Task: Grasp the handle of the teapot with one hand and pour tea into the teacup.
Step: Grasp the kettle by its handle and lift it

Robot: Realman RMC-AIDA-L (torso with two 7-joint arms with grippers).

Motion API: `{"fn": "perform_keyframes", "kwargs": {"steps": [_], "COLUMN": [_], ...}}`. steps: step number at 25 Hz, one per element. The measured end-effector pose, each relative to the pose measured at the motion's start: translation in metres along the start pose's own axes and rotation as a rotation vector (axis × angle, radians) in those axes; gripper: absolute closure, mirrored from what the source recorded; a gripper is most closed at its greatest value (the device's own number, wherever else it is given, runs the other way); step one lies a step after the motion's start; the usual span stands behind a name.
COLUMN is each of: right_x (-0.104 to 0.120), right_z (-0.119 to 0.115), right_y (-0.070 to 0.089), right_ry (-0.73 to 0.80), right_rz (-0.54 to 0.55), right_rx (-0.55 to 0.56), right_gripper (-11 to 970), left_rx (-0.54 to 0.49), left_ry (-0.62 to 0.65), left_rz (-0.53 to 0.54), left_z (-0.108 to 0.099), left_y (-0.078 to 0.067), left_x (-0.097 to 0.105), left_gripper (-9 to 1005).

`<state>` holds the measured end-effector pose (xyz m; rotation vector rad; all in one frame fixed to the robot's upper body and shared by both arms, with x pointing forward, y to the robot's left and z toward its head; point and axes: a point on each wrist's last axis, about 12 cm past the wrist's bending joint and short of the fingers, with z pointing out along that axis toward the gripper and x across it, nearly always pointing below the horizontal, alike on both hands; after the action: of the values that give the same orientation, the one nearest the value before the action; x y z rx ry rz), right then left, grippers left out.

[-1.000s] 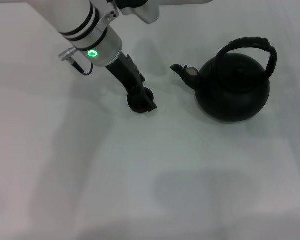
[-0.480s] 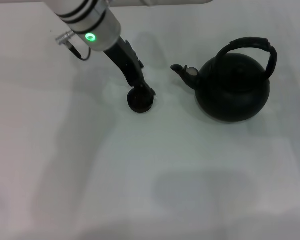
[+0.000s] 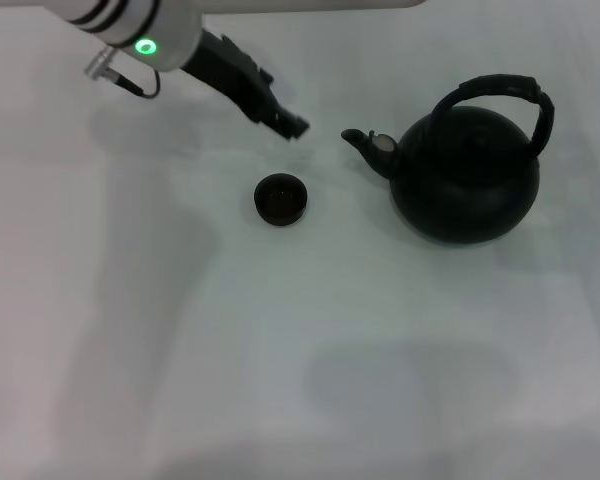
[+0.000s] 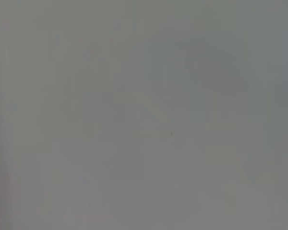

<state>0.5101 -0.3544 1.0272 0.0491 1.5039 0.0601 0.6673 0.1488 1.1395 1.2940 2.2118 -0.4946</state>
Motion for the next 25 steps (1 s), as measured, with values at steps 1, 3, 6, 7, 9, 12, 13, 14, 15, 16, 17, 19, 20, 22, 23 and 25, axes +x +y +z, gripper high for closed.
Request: {"fn": "perform_keyframes", "kwargs": {"steps": [1, 3, 6, 7, 9, 12, 13, 14, 15, 16, 17, 19, 20, 22, 23, 25], "right_x": [-0.001, -0.001, -0.002, -0.002, -0.002, -0.002, -0.002, -0.002, -0.002, -0.002, -0.002, -0.002, -0.002, -0.002, -0.003, -0.003], "right_z": [0.0, 0.0, 0.0, 0.0, 0.001, 0.001, 0.002, 0.002, 0.003, 0.003, 0.004, 0.004, 0.005, 0.006, 0.006, 0.007], "right_y": [-0.001, -0.002, -0.005, -0.005, -0.005, -0.004, -0.005, -0.005, -0.006, -0.006, -0.006, -0.006, -0.006, -0.005, -0.005, -0.003], "right_ry": [-0.005, -0.008, -0.014, -0.015, -0.016, -0.015, -0.012, -0.01, -0.008, -0.007, -0.008, -0.01, -0.01, -0.007, -0.005, 0.003], "right_rz": [0.005, 0.009, 0.019, 0.02, 0.021, 0.022, 0.024, 0.026, 0.029, 0.037, 0.045, 0.07, 0.083, 0.113, 0.125, 0.146], "right_rx": [0.011, 0.021, 0.043, 0.045, 0.044, 0.044, 0.048, 0.053, 0.057, 0.063, 0.065, 0.064, 0.061, 0.048, 0.039, 0.012], "right_gripper": [90, 90, 90, 90, 90, 90, 90, 90, 90, 90, 90, 90, 90, 90, 90, 90], "left_rx": [-0.025, -0.036, -0.056, -0.066, -0.087, -0.13, -0.144, -0.165, -0.191, -0.212, -0.246, -0.308, -0.321, -0.386, -0.419, -0.475], "left_ry": [-0.077, -0.116, -0.237, -0.293, -0.377, -0.534, -0.577, -0.628, -0.688, -0.722, -0.767, -0.843, -0.857, -0.932, -0.958, -1.005], "left_rz": [-0.054, -0.077, -0.12, -0.138, -0.161, -0.182, -0.197, -0.213, -0.231, -0.237, -0.245, -0.269, -0.275, -0.274, -0.273, -0.299], "left_z": [-0.003, -0.005, -0.007, -0.008, -0.01, -0.011, -0.01, -0.01, -0.008, -0.007, -0.006, -0.004, -0.004, -0.008, -0.01, -0.014], "left_y": [0.006, 0.008, 0.012, 0.014, 0.017, 0.017, 0.016, 0.015, 0.011, 0.01, 0.007, 0.001, -0.001, -0.007, -0.009, -0.013], "left_x": [0.003, 0.005, 0.012, 0.016, 0.024, 0.04, 0.047, 0.055, 0.066, 0.071, 0.079, 0.095, 0.099, 0.115, 0.122, 0.132], "left_gripper": [118, 118, 118, 119, 119, 119, 119, 119, 118, 118, 118, 118, 118, 118, 118, 119]}}
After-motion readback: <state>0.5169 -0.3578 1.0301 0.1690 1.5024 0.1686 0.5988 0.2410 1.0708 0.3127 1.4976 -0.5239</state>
